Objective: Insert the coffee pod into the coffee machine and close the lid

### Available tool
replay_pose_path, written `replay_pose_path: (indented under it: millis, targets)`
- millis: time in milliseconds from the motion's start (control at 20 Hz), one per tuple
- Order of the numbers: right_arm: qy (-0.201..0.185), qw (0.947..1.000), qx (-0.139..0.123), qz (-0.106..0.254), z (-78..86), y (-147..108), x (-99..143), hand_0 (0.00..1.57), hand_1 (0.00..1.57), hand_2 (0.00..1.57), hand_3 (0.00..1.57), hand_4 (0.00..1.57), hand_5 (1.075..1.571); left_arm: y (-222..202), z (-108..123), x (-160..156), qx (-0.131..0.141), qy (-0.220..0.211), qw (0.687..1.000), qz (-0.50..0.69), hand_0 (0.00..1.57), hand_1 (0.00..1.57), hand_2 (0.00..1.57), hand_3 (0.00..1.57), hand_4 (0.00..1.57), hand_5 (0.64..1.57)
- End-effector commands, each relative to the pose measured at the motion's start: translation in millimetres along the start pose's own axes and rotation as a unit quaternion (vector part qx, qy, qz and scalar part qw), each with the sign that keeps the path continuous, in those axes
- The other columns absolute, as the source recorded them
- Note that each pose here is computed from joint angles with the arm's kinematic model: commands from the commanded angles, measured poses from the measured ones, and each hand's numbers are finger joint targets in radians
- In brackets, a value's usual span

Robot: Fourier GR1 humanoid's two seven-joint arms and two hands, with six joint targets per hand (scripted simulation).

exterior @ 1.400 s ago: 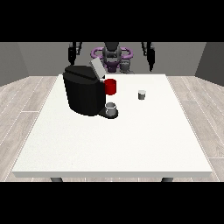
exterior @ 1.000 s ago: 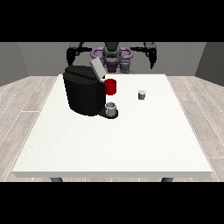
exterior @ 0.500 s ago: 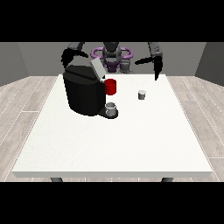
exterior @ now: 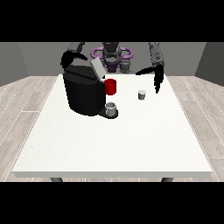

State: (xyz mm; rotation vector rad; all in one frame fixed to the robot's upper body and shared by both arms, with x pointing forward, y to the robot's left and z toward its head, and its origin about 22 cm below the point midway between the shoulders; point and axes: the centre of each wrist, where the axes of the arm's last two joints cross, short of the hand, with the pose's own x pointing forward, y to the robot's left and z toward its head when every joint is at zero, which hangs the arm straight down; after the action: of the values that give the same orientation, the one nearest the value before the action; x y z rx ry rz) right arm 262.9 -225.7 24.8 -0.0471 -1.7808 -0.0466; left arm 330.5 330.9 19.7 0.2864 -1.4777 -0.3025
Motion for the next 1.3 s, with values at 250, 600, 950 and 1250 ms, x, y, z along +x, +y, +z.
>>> replay_pose_path:
  millis: [250, 600, 950, 1250]
  targets:
    - [0.034, 0.9994, -0.008, 0.000, -12.7, 0, -3, 0.00, 0.00, 0.00, 0.00, 0.35, 1.571, -21, -13, -13, -0.043, 0.039, 0.995, -0.077, 0.00, 0.00, 0.00, 0.00, 0.00, 1.571]
    - [0.067, 0.9973, -0.020, 0.022, -31.7, -5, -2, 0.00, 0.00, 0.00, 0.00, 0.39, 1.571, -45, -29, -7, -0.042, 0.044, 0.992, -0.110, 0.45, 0.45, 0.61, 0.30, 0.00, 1.571]
    - [0.065, 0.9975, -0.012, 0.026, -19.7, 12, -22, 0.00, 0.00, 0.00, 0.00, 0.41, 1.571, -18, -35, -9, -0.037, 0.051, 0.981, -0.183, 0.63, 0.63, 0.76, 0.49, 0.00, 1.571]
    - [0.045, 0.9986, -0.006, 0.026, -17.5, 15, -4, 0.00, 0.00, 0.00, 0.00, 0.39, 1.571, 11, -26, -32, -0.011, 0.049, 0.972, -0.228, 0.61, 0.61, 0.75, 0.48, 0.00, 1.571]
